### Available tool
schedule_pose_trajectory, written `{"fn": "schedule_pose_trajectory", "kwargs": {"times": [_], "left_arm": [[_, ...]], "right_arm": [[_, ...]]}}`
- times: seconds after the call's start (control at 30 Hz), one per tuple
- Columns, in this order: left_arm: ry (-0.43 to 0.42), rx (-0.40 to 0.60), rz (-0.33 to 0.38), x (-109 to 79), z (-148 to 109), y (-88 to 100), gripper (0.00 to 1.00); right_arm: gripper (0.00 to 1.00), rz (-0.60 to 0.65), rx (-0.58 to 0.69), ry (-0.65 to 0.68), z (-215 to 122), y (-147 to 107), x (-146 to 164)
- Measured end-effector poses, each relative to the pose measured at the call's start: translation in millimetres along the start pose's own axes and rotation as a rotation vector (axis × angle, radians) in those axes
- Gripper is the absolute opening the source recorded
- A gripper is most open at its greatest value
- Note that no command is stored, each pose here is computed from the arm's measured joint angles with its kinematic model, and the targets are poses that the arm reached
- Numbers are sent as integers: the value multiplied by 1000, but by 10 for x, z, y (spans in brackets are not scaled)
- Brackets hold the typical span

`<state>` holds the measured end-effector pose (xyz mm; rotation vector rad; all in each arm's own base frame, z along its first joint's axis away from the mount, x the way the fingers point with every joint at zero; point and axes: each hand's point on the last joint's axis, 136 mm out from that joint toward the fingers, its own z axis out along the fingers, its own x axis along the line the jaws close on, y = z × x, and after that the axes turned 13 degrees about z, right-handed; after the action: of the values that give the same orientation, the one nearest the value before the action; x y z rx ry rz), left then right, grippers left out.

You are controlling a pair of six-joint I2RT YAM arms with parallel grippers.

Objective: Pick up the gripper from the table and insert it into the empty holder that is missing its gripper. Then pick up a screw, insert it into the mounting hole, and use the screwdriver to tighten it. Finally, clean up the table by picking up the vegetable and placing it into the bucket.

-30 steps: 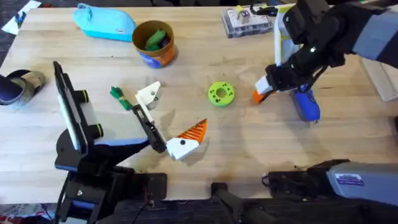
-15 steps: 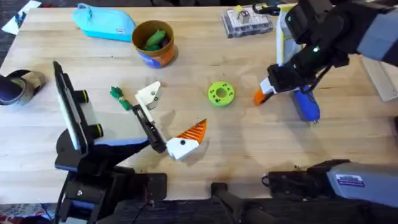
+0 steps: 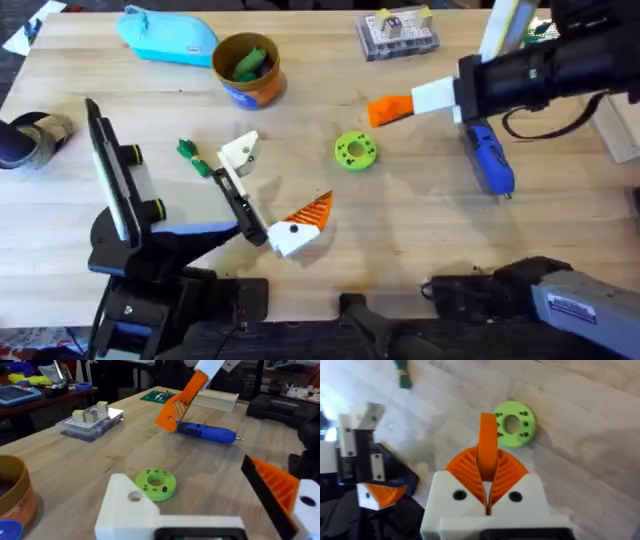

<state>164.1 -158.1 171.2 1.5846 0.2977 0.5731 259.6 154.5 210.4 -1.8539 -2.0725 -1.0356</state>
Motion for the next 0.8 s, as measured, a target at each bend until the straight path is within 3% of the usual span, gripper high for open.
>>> {"fn": "schedule_pose_trajectory", "kwargs": {"times": [0.13,0.5,0.8], "left_arm": [[0,0,0,0,0,0,991],[0,0,0,0,0,0,991],[0,0,0,0,0,0,991]], "right_arm": [[9,23,73,168,80,-56,250],[9,121,442,518,664,-430,794],[9,99,560,758,794,-530,1138]]}}
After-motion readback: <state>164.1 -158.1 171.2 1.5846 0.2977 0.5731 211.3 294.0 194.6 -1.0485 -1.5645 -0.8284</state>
